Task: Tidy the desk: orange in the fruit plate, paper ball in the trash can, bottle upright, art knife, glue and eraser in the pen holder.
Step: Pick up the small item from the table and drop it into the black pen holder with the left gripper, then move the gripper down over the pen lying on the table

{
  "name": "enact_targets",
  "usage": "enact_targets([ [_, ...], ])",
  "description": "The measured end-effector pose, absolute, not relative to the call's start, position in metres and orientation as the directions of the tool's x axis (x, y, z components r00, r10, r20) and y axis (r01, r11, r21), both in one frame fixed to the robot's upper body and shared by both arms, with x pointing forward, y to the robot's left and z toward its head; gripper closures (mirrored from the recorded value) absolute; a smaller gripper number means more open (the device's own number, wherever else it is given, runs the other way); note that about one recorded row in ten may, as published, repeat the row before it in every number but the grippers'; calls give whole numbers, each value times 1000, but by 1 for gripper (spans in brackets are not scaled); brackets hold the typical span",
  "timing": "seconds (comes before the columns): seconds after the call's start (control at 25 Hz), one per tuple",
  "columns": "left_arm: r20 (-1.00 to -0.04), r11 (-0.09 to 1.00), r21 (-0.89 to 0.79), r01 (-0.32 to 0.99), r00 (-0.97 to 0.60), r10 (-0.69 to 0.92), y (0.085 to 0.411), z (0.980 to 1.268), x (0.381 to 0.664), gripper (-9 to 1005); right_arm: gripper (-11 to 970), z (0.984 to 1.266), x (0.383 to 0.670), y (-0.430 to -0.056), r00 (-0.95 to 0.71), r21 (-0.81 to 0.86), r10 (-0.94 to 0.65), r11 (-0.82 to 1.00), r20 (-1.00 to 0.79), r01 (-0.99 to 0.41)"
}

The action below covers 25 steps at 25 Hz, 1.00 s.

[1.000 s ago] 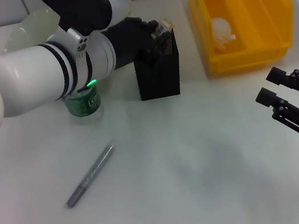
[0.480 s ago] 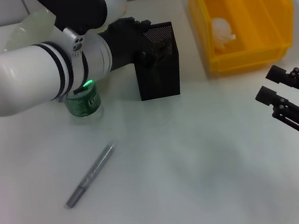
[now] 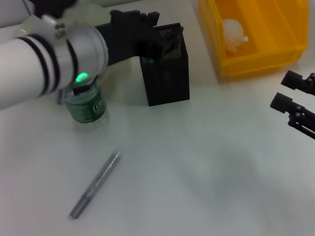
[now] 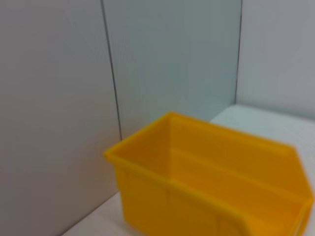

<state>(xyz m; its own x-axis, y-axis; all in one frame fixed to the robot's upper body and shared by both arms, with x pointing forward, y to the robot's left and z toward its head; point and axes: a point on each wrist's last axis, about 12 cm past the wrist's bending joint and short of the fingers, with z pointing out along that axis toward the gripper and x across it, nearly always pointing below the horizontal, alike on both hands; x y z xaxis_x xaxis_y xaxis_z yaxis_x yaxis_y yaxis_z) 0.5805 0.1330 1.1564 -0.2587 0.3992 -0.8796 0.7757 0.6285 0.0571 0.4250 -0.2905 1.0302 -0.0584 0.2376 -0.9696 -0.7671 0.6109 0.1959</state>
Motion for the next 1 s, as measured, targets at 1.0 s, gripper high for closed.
enact_targets([
  [1.0,-989,269,-99,958,-66,-132,226,1123,533,284,462,1031,424,-289,-65,202,243,596,-968,-778],
])
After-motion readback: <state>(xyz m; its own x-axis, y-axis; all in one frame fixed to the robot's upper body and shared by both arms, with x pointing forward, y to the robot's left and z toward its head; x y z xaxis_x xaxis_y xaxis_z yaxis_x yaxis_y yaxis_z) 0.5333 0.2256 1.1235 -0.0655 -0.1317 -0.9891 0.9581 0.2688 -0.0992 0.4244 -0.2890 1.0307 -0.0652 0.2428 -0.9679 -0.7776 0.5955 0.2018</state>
